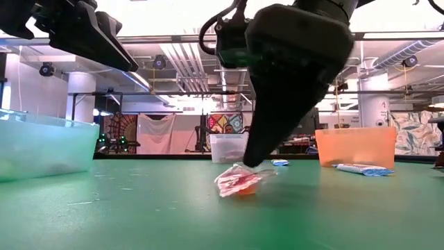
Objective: Sort candy by brand, put in halloween buckets
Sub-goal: Put the orange gummy candy into the blue bin, then put the white chocolate into the orange bin
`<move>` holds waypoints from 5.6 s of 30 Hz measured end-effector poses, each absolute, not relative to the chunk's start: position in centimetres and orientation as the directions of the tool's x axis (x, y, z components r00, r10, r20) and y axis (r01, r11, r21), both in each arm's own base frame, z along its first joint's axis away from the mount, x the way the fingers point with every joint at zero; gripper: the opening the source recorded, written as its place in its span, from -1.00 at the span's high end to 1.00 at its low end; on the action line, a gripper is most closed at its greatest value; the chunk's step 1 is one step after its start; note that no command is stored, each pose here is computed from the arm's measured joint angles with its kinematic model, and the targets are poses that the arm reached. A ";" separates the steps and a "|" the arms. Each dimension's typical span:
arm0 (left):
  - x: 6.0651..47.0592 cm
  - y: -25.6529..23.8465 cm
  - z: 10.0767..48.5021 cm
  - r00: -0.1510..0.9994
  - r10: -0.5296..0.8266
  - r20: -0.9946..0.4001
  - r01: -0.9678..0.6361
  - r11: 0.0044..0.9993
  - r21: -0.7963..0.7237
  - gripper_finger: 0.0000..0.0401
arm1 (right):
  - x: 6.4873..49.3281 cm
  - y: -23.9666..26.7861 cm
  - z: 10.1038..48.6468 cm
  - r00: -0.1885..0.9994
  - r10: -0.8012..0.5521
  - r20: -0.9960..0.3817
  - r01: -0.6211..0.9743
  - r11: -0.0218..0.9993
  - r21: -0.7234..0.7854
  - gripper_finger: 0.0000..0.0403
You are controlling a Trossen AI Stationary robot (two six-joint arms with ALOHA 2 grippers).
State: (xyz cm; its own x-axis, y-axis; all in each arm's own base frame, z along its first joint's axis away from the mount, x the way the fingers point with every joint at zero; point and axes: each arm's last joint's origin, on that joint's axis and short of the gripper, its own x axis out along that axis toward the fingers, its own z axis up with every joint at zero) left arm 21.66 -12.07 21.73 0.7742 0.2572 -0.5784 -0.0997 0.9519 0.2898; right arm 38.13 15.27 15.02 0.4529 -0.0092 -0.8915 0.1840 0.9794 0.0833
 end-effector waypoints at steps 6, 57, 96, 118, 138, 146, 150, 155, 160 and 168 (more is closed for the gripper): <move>21.7 -12.1 21.7 0.774 0.257 -0.579 -0.100 0.952 0.290 0.42 | 38.4 15.2 15.3 0.481 0.001 -0.877 0.228 0.966 0.126 -0.07; 21.2 -10.6 18.0 0.974 0.052 -0.221 -0.082 0.988 -0.131 0.42 | 41.5 16.6 21.1 0.847 -0.480 -0.230 0.352 0.829 -0.434 0.94; 21.7 -10.2 19.0 0.990 -0.032 -0.137 -0.003 0.969 -0.246 0.94 | 42.0 16.8 22.4 0.905 -0.398 -0.149 0.261 0.797 -0.545 0.94; 19.7 -10.0 19.5 0.936 -0.180 -0.301 0.062 0.930 -0.362 1.00 | 41.0 16.2 24.0 0.906 -0.361 -0.219 0.292 0.911 -0.292 0.17; 13.2 -7.6 24.6 0.136 -0.023 -0.990 -0.415 0.907 -0.078 1.00 | 40.1 15.6 24.2 0.873 -0.380 -0.307 0.310 0.917 -0.253 0.04; 14.4 -8.2 24.2 0.199 -0.037 -0.979 -0.370 0.922 -0.110 0.85 | 40.0 15.6 24.2 0.871 -0.380 -0.311 0.308 0.916 -0.259 0.04; 14.9 -8.6 24.1 0.230 -0.055 -0.972 -0.333 0.934 -0.132 0.64 | 40.0 15.6 24.2 0.871 -0.381 -0.312 0.308 0.916 -0.259 0.04; 15.2 -8.5 23.8 0.225 0.000 -0.974 -0.339 0.938 -0.078 0.41 | 39.7 15.4 23.9 0.849 -0.400 -0.345 0.330 0.912 -0.244 0.04; 15.5 -8.6 23.9 0.278 0.020 -0.960 -0.317 0.946 -0.072 0.27 | 37.8 13.4 23.5 0.730 -0.430 -0.532 0.482 0.875 -0.045 0.04; 17.4 -9.4 24.7 0.501 -0.002 -0.865 -0.114 0.991 -0.069 0.25 | 31.8 10.8 20.7 0.126 -0.353 -0.927 0.787 0.604 -0.123 0.04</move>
State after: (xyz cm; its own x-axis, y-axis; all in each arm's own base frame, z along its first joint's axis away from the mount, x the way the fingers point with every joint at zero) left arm 17.36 -9.35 24.73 0.5011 -0.0025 -0.8654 -0.1143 0.9910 -0.0690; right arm 31.80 10.84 20.74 0.1257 -0.3530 -0.9272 0.7873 0.6041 -0.1233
